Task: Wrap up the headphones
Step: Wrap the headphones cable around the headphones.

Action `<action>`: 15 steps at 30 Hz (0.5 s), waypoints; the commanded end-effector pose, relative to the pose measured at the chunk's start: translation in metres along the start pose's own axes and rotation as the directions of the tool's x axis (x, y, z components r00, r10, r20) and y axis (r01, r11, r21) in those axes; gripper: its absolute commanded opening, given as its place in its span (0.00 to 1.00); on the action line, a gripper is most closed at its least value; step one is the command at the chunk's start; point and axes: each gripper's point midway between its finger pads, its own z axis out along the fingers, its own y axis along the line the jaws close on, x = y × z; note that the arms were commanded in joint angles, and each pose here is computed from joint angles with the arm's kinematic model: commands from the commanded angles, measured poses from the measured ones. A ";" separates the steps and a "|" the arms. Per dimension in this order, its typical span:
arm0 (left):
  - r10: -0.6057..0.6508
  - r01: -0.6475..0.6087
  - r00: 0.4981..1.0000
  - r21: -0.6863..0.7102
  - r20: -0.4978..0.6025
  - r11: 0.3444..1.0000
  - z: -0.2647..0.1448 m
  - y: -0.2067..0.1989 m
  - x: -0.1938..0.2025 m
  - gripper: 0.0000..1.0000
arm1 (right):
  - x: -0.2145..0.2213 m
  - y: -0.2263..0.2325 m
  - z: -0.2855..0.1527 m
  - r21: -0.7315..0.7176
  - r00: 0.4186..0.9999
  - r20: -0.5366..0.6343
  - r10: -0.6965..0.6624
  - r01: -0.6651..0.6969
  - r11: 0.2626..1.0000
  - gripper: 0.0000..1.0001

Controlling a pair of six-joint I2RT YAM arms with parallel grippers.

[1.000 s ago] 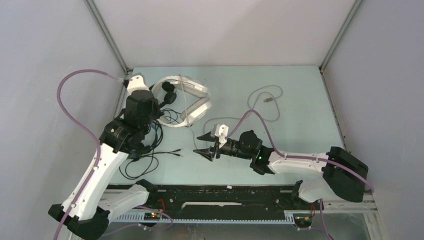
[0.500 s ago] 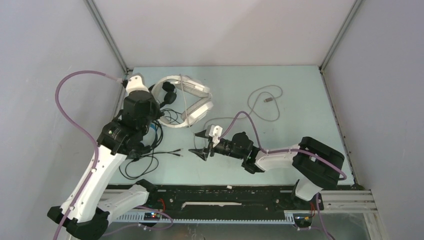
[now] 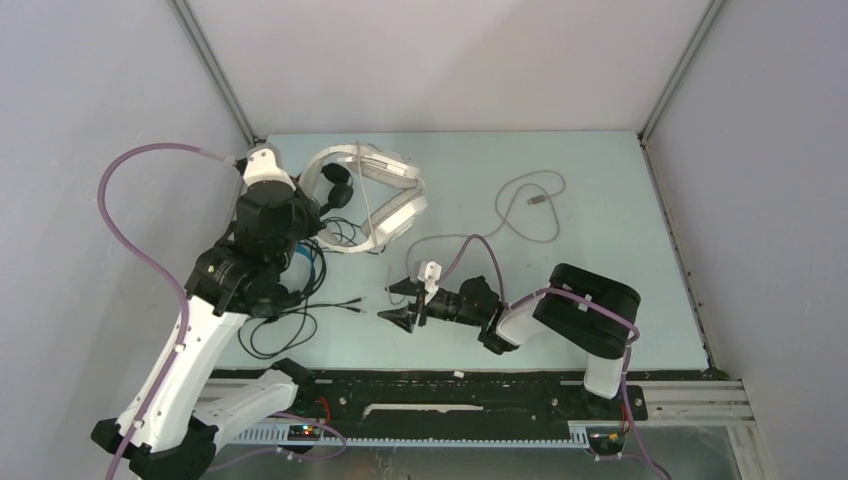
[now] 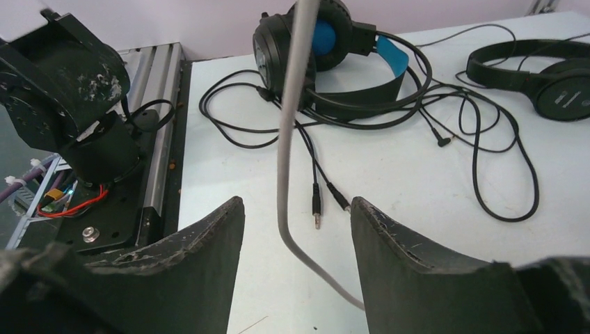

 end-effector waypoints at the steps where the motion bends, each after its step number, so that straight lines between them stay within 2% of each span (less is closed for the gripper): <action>1: -0.173 0.156 0.977 0.131 0.129 0.979 -0.024 -0.023 -0.053 0.00 | -0.005 -0.003 0.005 -0.021 0.998 0.056 0.012 -0.010 1.000 0.59; 10: -0.201 0.180 0.974 0.178 0.107 0.967 -0.027 -0.031 -0.050 0.00 | 0.008 -0.010 0.011 -0.036 0.999 0.033 -0.007 0.008 0.999 0.52; 15: -0.212 0.192 0.973 0.199 0.088 0.961 -0.029 -0.035 -0.048 0.00 | 0.006 -0.012 0.019 -0.048 0.998 0.041 -0.043 0.045 0.998 0.54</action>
